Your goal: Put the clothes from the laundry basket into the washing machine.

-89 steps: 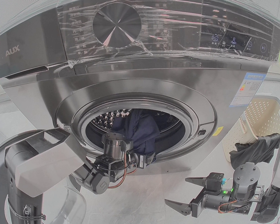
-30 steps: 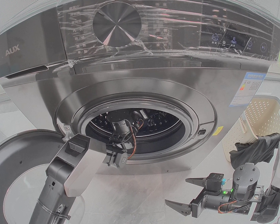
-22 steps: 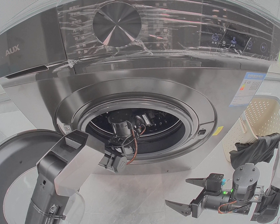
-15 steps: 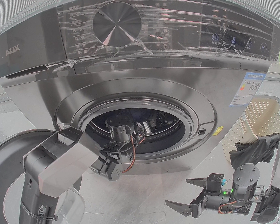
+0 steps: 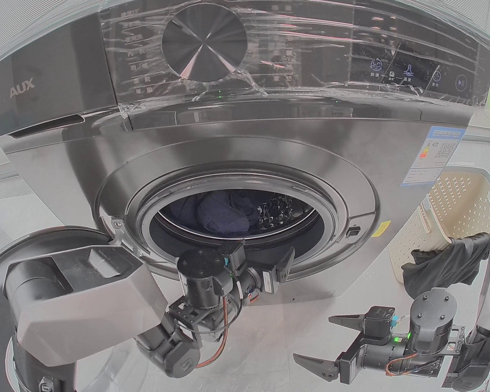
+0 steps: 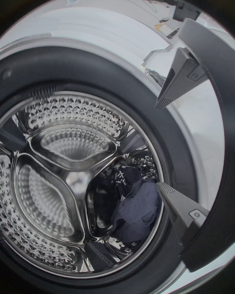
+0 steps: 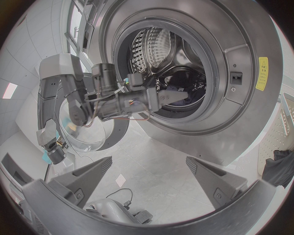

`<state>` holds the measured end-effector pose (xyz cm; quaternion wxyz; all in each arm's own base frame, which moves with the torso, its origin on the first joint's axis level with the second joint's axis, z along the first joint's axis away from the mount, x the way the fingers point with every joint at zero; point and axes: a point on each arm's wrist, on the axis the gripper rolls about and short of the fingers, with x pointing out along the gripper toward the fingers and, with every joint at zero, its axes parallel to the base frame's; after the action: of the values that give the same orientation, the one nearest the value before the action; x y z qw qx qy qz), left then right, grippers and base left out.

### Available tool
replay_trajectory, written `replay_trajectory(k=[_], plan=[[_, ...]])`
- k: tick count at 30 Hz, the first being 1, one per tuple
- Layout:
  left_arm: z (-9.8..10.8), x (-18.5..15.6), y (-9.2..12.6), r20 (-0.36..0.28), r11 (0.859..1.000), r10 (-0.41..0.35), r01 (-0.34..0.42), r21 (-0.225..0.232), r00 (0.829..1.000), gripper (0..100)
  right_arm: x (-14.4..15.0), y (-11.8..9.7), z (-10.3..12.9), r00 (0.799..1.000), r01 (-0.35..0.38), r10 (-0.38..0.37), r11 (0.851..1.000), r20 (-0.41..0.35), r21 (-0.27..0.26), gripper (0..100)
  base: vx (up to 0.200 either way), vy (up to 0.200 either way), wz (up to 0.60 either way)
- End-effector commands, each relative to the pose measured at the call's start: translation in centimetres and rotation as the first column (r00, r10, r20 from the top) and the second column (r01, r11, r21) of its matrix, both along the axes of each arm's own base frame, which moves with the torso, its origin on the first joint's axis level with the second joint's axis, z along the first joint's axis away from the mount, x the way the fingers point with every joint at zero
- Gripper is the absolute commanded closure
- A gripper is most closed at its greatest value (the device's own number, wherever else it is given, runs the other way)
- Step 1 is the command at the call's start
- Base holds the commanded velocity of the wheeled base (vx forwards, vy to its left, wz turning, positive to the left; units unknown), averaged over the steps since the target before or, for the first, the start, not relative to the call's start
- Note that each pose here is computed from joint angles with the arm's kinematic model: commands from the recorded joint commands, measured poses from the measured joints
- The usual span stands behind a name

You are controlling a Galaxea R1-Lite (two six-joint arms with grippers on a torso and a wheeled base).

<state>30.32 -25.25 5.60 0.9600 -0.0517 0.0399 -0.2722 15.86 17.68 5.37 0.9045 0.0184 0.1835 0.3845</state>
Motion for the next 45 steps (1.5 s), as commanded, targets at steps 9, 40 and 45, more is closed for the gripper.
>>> replay_trajectory(k=[9,40,45], plan=[[2.8,-10.1,3.0,-0.001,0.988,-0.149,0.149,0.033,0.989,0,-0.7,-1.9,2.3,0.998,0.034,-0.037,0.998,0.055,0.053,0,0.000,0.000,0.00],[7.6,-16.5,15.0,0.084,0.998,0.056,-0.055,-0.014,0.995,0,-6.3,-11.7,8.0,0.933,0.303,-0.322,0.944,0.163,0.130,0,-0.103,0.000,0.00],[9.3,-17.8,16.1,0.146,0.994,0.072,-0.059,-0.091,0.987,0,-8.3,-13.5,8.2,0.912,0.344,-0.366,0.928,0.185,0.142,0,-0.200,0.000,0.00]])
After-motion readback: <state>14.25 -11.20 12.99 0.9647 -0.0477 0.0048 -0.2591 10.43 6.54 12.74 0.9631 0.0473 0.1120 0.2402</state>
